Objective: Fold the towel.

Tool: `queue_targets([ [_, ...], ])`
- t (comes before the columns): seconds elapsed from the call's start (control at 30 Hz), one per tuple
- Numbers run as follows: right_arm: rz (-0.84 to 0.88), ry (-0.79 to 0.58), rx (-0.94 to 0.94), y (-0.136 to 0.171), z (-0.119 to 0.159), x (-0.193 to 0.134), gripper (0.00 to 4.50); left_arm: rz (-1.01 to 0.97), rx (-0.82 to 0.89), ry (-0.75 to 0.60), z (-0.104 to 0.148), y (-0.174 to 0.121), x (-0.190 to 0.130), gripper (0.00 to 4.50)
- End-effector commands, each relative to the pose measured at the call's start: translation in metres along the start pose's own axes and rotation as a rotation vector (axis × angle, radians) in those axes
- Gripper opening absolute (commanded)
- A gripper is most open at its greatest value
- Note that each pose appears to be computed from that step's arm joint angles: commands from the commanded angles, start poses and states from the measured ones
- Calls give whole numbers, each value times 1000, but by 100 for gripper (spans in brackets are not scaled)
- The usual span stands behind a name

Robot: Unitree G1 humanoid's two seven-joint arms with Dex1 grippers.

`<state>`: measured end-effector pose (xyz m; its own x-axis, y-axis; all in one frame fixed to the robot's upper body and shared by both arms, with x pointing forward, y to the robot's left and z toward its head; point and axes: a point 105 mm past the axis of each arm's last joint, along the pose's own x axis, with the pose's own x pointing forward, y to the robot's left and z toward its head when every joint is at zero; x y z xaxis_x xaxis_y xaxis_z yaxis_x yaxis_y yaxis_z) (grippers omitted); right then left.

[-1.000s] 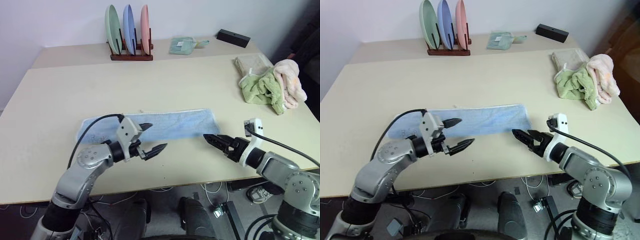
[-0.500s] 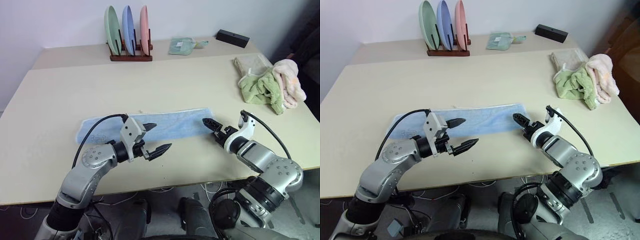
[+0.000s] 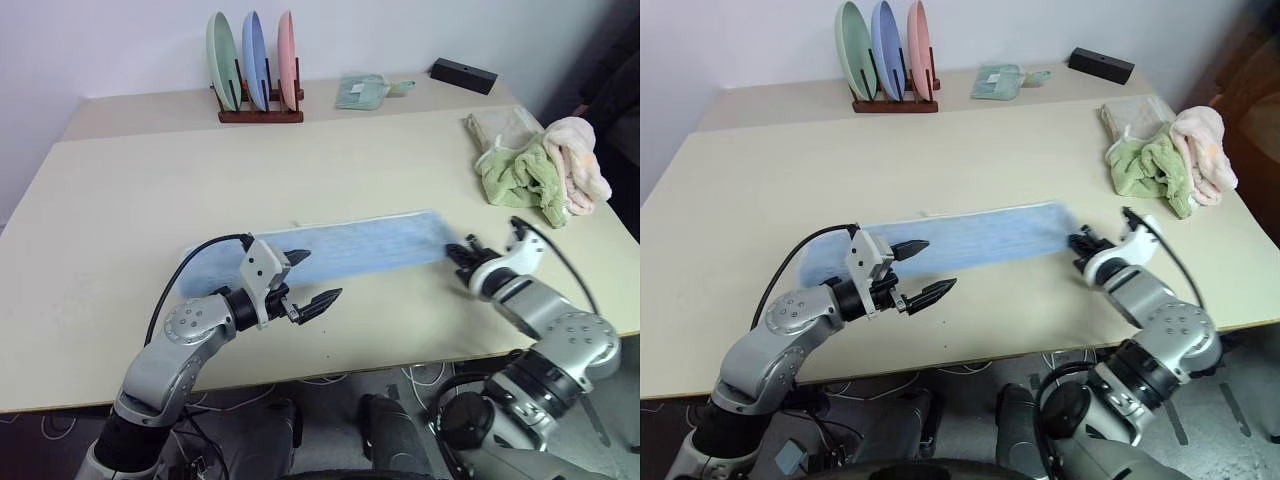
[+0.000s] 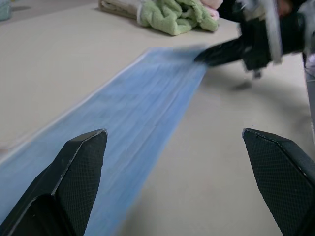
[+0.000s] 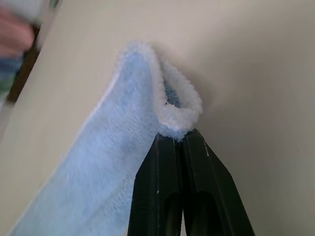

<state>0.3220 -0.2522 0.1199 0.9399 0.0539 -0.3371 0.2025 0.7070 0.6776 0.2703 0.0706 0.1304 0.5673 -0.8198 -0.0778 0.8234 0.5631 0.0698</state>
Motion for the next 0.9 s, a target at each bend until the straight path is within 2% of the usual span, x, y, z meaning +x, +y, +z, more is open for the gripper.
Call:
queue_targets([
  [0.03, 38, -91, -182, 10, 39, -16, 5, -19, 37, -45, 11, -1, 3, 450],
  [0.13, 115, -88, -429, 38, 50, -21, 5, -28, 40, -50, 11, -1, 6, 450],
  [0.23, 223, -74, -687, 69, 45, -24, 5, -35, 43, -55, 13, 0, 8, 450],
  [0.27, 292, -51, -794, 83, 36, -27, 5, -36, 45, -57, 14, 0, 9, 450],
  [0.33, 458, 54, -1047, 106, -3, -35, 5, -33, 47, -61, 15, 1, 8, 450],
  [0.43, 571, 190, -1258, 105, -47, -36, 5, -30, 47, -61, 16, -1, 7, 450],
  [0.6, 630, 264, -1342, 96, -81, -23, 5, -28, 44, -58, 15, -5, 7, 450],
  [0.9, 623, 235, -1334, 97, -90, -6, 5, -24, 50, -45, 16, -6, 6, 450],
])
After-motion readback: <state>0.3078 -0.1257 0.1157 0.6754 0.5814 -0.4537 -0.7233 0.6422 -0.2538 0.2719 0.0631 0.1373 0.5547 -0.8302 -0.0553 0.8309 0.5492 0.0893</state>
